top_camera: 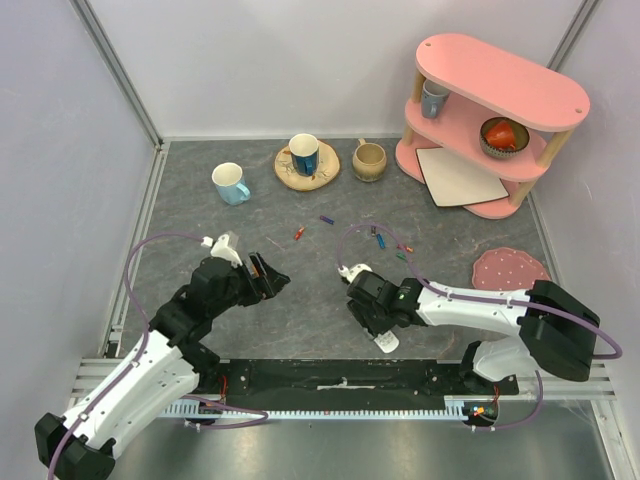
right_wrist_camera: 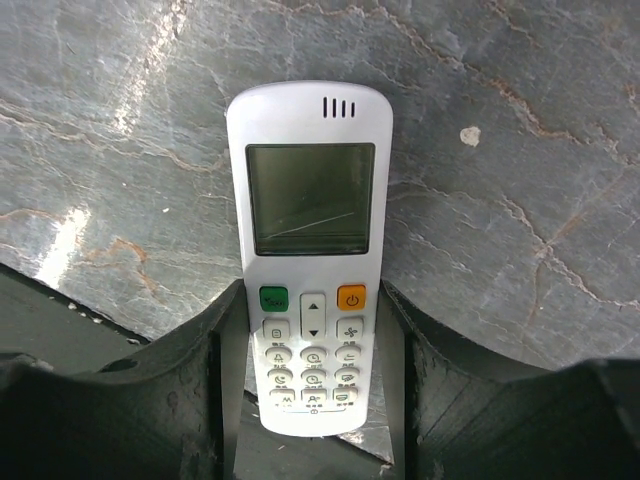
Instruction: Load the batteries into the remote control
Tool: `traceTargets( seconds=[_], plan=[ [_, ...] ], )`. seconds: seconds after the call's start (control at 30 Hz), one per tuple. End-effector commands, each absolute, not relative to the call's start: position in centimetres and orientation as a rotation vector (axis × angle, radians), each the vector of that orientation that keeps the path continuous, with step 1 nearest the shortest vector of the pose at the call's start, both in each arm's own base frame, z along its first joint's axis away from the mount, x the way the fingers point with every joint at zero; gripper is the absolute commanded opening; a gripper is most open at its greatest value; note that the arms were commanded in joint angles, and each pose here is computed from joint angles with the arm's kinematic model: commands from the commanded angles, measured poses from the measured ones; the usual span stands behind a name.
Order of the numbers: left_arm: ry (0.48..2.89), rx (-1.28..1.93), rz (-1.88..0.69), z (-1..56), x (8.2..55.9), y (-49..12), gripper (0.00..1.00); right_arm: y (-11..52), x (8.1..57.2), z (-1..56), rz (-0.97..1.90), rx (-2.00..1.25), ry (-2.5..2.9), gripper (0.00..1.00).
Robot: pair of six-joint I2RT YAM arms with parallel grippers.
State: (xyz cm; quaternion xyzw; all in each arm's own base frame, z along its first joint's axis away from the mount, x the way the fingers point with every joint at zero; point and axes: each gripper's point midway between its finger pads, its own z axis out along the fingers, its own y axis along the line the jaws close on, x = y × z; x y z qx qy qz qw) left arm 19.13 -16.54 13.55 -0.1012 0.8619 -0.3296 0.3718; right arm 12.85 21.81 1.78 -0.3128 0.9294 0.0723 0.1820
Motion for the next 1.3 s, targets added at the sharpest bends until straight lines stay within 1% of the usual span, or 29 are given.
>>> traceTargets(
  seconds=[0.0,0.17,0.27,0.33,0.43,0.57,0.77,0.87,0.9,0.97,1.07,1.1,1.2,1.27],
  plan=[
    [2.13,-0.261,-0.794,16.2,20.0,-15.6,0.85,24.3,14.9,5.2,0.306,-0.674,2.527,0.42],
    [2.058,-0.377,-0.684,17.6,20.6,-12.9,0.85,28.3,18.1,9.8,0.44,-0.41,2.413,0.43],
    [2.018,-0.442,-0.64,18.1,20.6,-11.6,0.84,31.3,19.9,11.0,0.489,-0.308,2.39,0.42],
    [1.983,-0.484,-0.64,18.7,20.6,-11.0,0.83,32.8,20.7,10.9,0.499,-0.255,2.401,0.41],
    [1.954,-0.544,-0.606,19.0,20.5,-9.8,0.82,35.3,22.4,9.3,0.467,-0.156,2.437,0.41],
    [1.933,-0.602,-0.564,19.1,20.5,-8.7,0.81,36.2,23.9,7.8,0.435,0.038,2.448,0.43],
    [1.917,-0.636,-0.545,19.1,20.2,-7.9,0.79,37.2,25.0,6.7,0.422,0.185,2.455,0.43],
    [1.917,-0.639,-0.536,18.9,20.1,-7.8,0.78,38.0,25.1,6.2,0.427,0.213,2.475,0.48],
    [1.919,-0.639,-0.535,18.9,20.1,-7.8,0.78,38.0,25.2,6.0,0.426,0.219,2.482,0.54],
    [1.928,-0.635,-0.537,18.7,20.1,-7.9,0.79,38.4,25.3,5.5,0.422,0.223,2.501,0.59],
    [1.952,-0.626,-0.531,18.0,20.1,-8.1,0.79,38.7,25.2,4.6,0.414,0.211,2.532,0.73],
    [1.956,-0.626,-0.532,17.9,20.1,-8.1,0.79,38.7,25.2,4.6,0.412,0.205,2.534,0.8],
    [1.96,-0.628,-0.532,17.7,20.0,-8.2,0.8,38.3,25.0,3.9,0.4,0.201,2.554,0.86],
    [1.959,-0.629,-0.535,17.6,20.0,-8.2,0.8,38.2,25.0,4.0,0.397,0.197,2.553,0.87]
  ],
)
